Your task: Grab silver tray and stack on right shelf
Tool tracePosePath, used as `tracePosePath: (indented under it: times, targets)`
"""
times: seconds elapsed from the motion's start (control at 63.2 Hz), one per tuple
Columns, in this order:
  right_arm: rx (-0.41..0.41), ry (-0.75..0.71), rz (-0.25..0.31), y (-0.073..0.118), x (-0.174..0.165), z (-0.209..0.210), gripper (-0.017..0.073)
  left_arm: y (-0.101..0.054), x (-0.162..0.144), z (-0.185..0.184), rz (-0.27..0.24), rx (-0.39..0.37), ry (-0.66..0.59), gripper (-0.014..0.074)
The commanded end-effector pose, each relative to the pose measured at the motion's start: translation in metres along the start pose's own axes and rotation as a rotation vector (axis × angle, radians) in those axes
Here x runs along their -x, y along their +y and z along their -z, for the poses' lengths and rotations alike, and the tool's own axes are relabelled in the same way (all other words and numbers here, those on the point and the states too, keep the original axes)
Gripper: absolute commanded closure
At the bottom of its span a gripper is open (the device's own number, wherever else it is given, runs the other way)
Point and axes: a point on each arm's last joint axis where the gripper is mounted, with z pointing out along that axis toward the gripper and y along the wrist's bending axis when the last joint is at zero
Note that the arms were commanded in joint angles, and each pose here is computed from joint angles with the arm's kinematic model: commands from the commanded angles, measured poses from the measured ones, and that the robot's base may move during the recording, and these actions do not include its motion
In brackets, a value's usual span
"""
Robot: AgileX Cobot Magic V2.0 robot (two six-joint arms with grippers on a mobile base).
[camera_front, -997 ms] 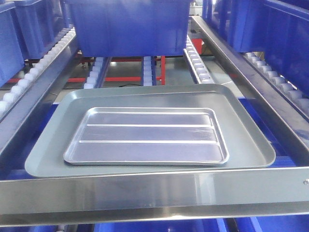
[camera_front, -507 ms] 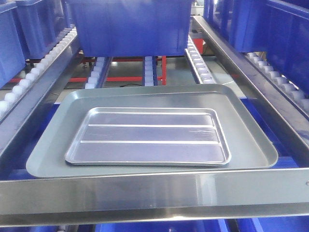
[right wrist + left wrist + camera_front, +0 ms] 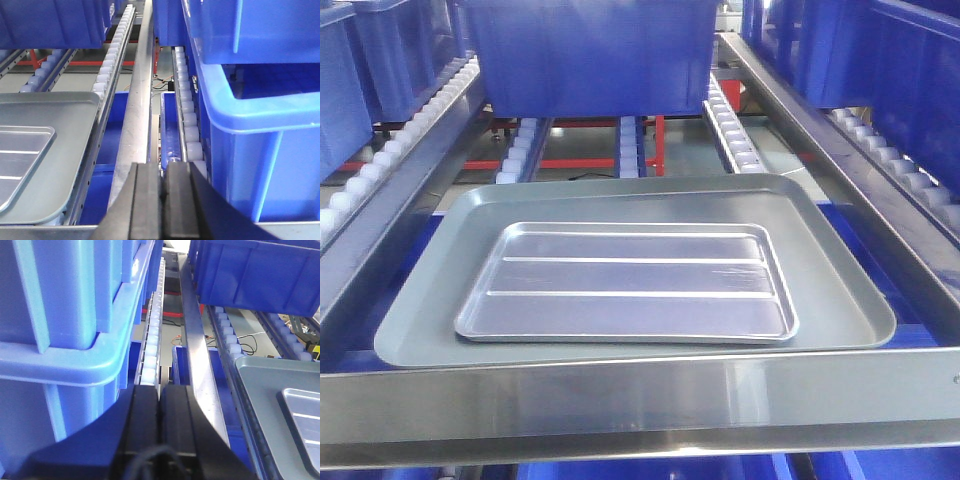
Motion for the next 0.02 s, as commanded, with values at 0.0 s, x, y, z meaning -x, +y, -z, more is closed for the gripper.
tracePosePath:
  times: [0.0]
  targets:
    - [0.008, -0.137, 0.013, 0.0012, 0.0164, 0.0036, 0.0503, 0.0008, 0.0028, 0.0005, 0.009, 0.006, -0.086, 0.0687]
